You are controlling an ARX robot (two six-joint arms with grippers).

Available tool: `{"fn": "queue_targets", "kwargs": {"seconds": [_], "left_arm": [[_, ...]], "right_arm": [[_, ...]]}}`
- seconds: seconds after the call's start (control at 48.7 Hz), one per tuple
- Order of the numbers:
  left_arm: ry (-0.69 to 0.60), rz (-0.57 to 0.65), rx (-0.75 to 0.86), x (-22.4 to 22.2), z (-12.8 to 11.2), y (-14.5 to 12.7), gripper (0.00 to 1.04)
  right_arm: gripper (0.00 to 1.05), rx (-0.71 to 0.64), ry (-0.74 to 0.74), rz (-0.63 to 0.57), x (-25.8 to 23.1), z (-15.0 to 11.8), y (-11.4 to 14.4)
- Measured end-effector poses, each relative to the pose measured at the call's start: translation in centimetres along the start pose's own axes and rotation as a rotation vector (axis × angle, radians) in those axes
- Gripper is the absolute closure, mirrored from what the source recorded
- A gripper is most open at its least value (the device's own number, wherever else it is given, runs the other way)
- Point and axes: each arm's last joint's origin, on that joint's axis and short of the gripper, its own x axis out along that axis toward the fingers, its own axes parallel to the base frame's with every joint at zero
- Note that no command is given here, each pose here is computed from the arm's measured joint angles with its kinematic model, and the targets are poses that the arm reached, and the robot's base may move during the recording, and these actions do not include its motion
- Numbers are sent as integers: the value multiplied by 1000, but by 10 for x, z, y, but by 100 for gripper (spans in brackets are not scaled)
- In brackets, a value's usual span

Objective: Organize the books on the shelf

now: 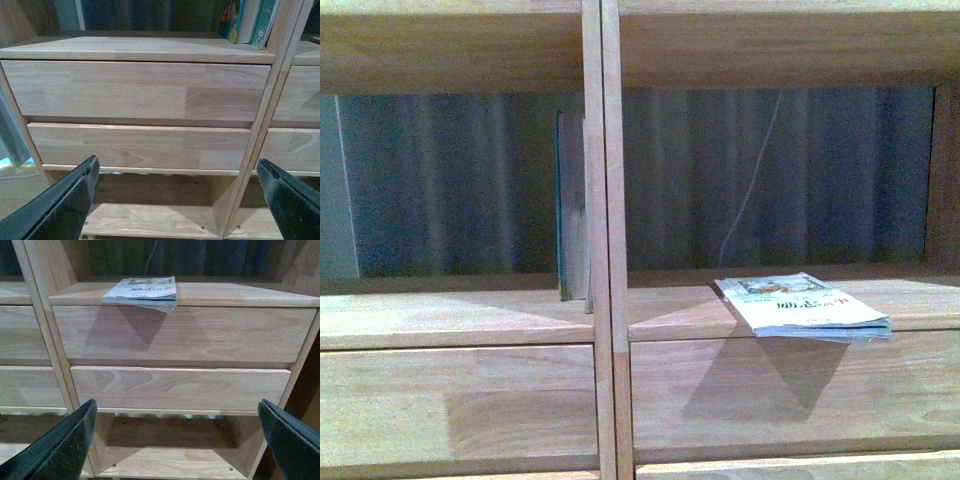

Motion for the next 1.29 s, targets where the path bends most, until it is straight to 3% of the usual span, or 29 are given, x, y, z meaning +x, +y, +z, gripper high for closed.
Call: {"fn": "queue_targets", "kwargs": {"seconds": [0.144,0.205,0.328,0.41,0.595,0.841,1.046,1.293], "left_arm": [[0,0,0,0,0,0,7],[0,0,0,0,0,0,7],[0,0,0,0,0,0,7],[0,0,0,0,0,0,7],[0,0,0,0,0,0,7],[0,0,0,0,0,0,7],[0,0,0,0,0,0,7],[0,0,0,0,0,0,7]], "right_arm": [[7,18,-94,-215,4,10,0],[7,42,-60,-233,9,9,1],[7,122,45,-151,26,13,9],[7,229,131,-54,46,29,20],[7,445,300,45,86,55,43],[7,663,407,46,133,78,73],[7,873,470,29,178,95,82],[7,1062,549,-18,211,99,99]]}}
